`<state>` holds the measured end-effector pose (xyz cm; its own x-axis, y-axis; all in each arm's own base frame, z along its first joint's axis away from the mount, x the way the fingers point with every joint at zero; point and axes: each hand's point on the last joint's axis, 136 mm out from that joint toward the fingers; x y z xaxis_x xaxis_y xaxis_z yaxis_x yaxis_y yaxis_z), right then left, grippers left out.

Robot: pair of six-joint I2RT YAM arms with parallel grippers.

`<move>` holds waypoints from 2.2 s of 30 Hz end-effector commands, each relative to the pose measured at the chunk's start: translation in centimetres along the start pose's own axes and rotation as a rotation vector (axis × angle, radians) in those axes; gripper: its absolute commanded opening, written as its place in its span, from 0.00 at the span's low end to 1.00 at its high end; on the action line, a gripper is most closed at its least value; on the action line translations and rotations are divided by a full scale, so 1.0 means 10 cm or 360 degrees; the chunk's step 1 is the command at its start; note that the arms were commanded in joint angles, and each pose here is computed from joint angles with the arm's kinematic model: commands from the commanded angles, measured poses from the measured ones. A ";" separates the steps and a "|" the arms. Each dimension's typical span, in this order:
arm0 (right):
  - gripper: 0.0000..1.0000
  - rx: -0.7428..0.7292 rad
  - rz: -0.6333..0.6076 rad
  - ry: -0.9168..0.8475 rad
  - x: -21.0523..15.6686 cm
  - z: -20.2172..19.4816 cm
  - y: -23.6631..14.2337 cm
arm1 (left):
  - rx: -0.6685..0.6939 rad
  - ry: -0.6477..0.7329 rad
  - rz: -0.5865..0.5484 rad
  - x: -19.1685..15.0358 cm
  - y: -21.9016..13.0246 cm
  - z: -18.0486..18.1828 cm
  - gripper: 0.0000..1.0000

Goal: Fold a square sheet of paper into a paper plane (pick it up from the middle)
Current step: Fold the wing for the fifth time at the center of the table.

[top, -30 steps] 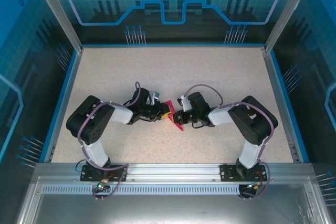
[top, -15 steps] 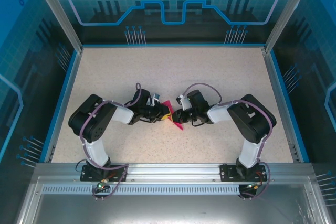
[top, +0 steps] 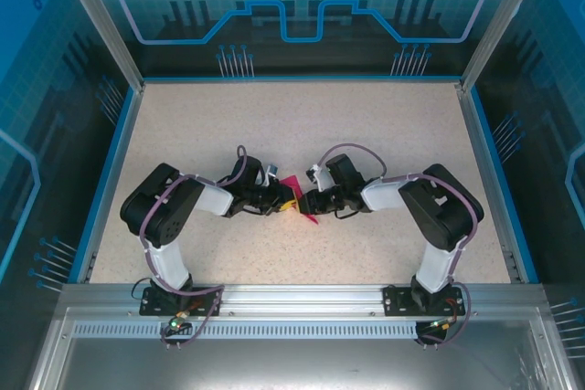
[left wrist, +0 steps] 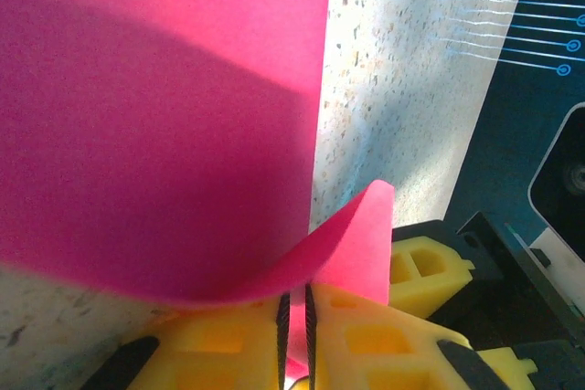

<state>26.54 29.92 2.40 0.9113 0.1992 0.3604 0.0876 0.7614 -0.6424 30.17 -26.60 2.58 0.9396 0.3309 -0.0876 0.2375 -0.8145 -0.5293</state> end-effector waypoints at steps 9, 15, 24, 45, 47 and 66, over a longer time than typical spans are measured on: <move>0.27 -0.0030 0.0116 0.0104 -0.11 0.08 -0.24 | 0.0027 0.0034 0.0000 -0.03 0.02 0.06 0.16; 0.18 -0.0032 0.0188 0.0159 -0.20 0.01 -0.16 | 0.0023 0.0031 -0.0006 -0.04 0.01 0.07 0.16; 0.12 -0.0083 0.0274 0.0184 -0.33 -0.11 -0.08 | 0.0018 0.0032 -0.0016 -0.03 0.00 0.06 0.16; 0.14 -0.0268 0.0376 0.0133 -0.44 -0.22 0.00 | -0.0091 0.0107 0.0062 -0.24 -0.06 -0.17 0.20; 0.14 -0.0296 0.0397 0.0122 -0.49 -0.24 0.01 | -0.0081 0.0103 0.0072 -0.26 -0.03 -0.14 0.20; 0.23 -0.0203 0.0284 0.0027 -0.21 0.13 -0.24 | -0.0007 0.0065 0.0060 -0.21 0.04 -0.02 0.18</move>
<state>24.36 28.63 3.86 0.9252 0.2963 0.2370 -0.0050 0.6341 -0.7733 28.48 -27.50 3.15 0.9538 0.2923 -0.0696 0.2175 -0.8314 -0.5113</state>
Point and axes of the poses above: each hand's point on the last joint's axis, 136 mm out from that joint toward the fingers, its own y axis out along the fingers, its own z axis along the line the jaws close on, x = y × z, and after that the axes turned 2 degrees about -y, right-handed
